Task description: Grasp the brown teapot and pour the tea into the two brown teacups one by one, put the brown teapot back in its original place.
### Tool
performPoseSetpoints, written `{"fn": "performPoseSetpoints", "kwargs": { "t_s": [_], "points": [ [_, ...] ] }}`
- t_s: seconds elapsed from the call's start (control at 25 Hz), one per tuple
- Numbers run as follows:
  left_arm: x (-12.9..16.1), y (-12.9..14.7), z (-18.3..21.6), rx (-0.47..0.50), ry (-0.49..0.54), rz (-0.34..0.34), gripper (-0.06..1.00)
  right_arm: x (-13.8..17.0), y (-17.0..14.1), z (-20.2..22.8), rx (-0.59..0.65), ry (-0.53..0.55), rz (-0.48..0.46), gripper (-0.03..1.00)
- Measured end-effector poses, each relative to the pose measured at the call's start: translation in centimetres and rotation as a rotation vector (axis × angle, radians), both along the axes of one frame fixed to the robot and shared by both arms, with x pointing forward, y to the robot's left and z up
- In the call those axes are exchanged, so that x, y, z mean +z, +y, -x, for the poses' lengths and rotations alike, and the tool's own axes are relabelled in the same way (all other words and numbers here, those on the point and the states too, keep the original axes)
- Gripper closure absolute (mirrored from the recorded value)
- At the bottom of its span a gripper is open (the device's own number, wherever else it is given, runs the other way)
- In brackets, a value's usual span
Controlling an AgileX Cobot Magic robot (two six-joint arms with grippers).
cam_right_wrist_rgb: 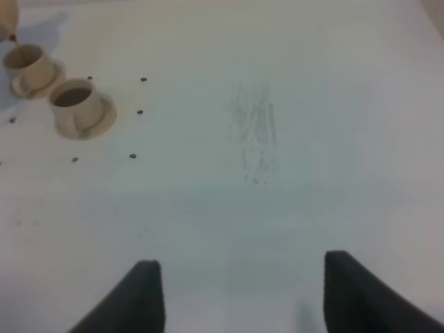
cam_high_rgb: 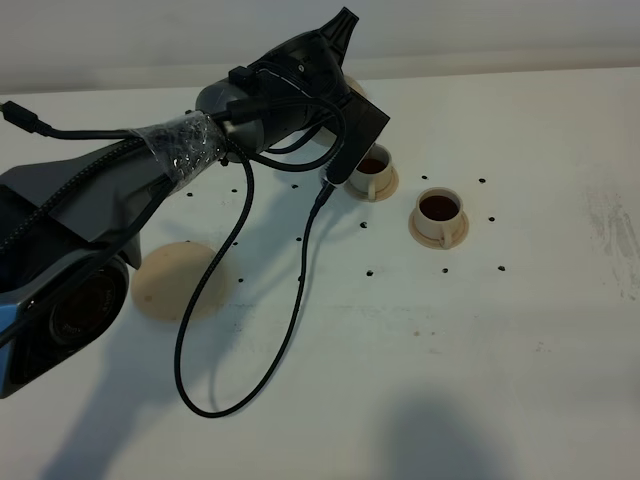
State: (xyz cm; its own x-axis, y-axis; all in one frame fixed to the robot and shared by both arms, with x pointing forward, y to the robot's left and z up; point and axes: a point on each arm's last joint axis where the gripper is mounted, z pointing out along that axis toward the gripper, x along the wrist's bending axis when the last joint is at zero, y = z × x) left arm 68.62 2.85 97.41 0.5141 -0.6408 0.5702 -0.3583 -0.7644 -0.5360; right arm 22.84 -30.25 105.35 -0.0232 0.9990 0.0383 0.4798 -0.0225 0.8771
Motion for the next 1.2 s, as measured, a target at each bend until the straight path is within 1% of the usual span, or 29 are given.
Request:
{"fn": "performPoseSetpoints", "kwargs": {
  "t_s": [0.28, 0.6, 0.92, 1.2],
  "points": [
    [0.04, -0.01, -0.03, -0.005, -0.005, -0.004, 0.94, 0.00, 0.00, 0.00, 0.000, 0.000, 0.000, 0.48],
    [0.17, -0.84, 0.37, -0.037, -0.022, -0.019, 0.94, 0.00, 0.00, 0.00, 0.000, 0.000, 0.000, 0.48],
    [0.17, -0.87, 0.41, -0.037, -0.022, -0.023, 0.94, 0.00, 0.00, 0.00, 0.000, 0.000, 0.000, 0.48],
    [0.21, -0.82, 0.42, -0.047, -0.020, -0.045, 0.94, 0.00, 0.00, 0.00, 0.000, 0.000, 0.000, 0.48]
  ]
}}
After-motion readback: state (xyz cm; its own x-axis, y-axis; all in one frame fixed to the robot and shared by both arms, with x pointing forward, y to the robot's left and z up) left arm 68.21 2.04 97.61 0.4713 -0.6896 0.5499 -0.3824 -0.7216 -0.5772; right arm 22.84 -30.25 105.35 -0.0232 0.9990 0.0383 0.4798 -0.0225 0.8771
